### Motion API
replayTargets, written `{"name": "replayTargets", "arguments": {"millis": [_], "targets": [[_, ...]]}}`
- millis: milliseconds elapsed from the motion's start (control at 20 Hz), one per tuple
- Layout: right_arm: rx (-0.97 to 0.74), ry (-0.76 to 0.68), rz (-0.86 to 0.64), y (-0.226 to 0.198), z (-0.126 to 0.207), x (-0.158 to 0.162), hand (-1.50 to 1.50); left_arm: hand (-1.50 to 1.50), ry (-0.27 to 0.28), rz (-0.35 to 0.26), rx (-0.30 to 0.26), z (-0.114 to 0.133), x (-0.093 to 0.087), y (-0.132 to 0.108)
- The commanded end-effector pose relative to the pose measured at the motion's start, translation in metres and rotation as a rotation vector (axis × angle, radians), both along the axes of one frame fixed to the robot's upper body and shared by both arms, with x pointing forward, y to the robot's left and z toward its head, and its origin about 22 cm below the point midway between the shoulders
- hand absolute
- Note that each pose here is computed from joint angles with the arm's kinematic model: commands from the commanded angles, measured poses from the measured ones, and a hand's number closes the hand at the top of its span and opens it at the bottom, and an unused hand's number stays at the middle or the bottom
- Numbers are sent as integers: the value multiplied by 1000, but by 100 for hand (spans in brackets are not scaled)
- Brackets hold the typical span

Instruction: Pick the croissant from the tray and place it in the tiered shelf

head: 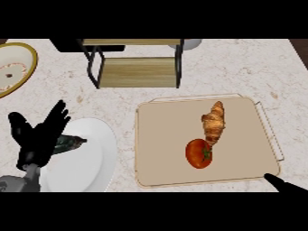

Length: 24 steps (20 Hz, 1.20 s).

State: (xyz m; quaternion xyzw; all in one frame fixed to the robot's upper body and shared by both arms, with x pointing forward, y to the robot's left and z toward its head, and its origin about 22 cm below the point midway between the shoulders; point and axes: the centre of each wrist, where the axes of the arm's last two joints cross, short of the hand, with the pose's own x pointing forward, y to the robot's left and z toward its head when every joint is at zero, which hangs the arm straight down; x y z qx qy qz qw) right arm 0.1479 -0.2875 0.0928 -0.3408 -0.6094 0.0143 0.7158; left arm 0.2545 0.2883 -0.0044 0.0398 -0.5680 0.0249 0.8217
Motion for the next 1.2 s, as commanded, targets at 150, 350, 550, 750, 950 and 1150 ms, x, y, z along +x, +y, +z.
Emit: {"name": "replayTargets", "arguments": {"millis": [150, 350, 550, 750, 950, 1150], "targets": [[-52, 193, -19, 26, 46, 11, -150, 0, 98, -24, 10, -13, -8, 10], [-77, 227, -121, 43, 57, 38, -150, 0, 87, -24, 2, -18, 1, -11], [-126, 290, -187, 57, 61, 57, -150, 0, 85, -34, 30, -24, -4, -10], [-123, 388, -204, 67, 53, 91, -150, 0, 91, -46, -7, -23, -9, -19], [-139, 483, -173, 94, 35, 105, -150, 0, 88, -24, 13, -17, 0, -8], [-184, 538, -157, 107, 36, 128, -150, 0, 86, -27, 8, -18, -1, -11]]}}
